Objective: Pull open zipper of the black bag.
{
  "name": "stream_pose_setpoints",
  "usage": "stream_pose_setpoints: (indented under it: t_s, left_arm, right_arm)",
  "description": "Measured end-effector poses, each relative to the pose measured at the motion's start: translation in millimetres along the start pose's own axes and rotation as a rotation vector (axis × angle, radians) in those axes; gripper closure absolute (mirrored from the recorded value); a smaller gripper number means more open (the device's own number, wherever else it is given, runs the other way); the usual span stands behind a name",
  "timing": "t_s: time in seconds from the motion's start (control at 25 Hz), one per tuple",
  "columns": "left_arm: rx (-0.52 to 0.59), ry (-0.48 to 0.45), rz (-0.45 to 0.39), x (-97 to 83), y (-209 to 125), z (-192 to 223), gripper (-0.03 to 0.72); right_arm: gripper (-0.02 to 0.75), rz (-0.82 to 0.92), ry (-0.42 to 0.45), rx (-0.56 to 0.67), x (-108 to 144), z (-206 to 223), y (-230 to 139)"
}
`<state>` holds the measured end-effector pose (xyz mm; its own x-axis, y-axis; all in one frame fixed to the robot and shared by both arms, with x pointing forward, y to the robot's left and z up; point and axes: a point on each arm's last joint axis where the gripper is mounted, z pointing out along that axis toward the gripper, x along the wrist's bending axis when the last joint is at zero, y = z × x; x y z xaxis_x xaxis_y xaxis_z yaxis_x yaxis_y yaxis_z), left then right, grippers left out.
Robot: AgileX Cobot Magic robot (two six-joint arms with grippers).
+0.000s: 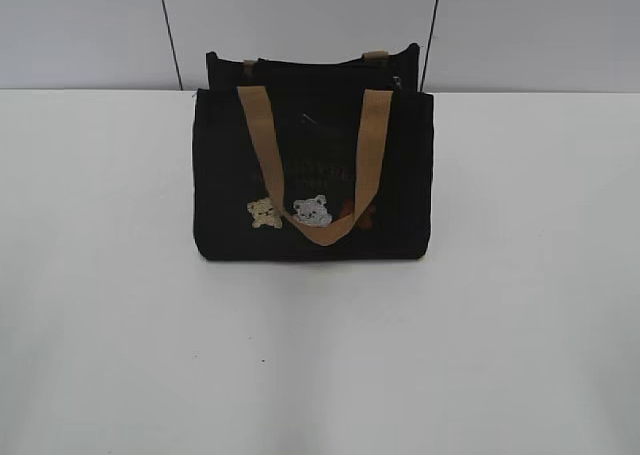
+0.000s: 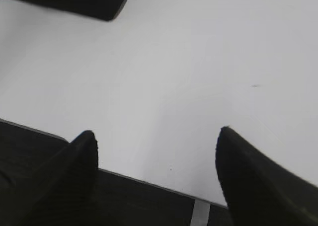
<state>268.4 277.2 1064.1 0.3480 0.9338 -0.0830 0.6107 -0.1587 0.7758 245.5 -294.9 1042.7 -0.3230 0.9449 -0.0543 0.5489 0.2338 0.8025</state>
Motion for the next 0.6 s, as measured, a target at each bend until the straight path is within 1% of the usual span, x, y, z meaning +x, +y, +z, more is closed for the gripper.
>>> stream_pose_setpoints:
  t_s: [0.16, 0.6]
  left_arm:
    - [0.000, 0.003, 0.003, 0.3, 0.0, 0.0, 0.248]
    - [-0.001, 0.004, 0.003, 0.4, 0.1, 0.0, 0.248]
  right_arm:
    - [0.181, 0.005, -0.011, -0.044, -0.2, -2.7, -4.8]
    - [0.181, 0.002, -0.018, -0.048, -0.8, -2.6, -4.7]
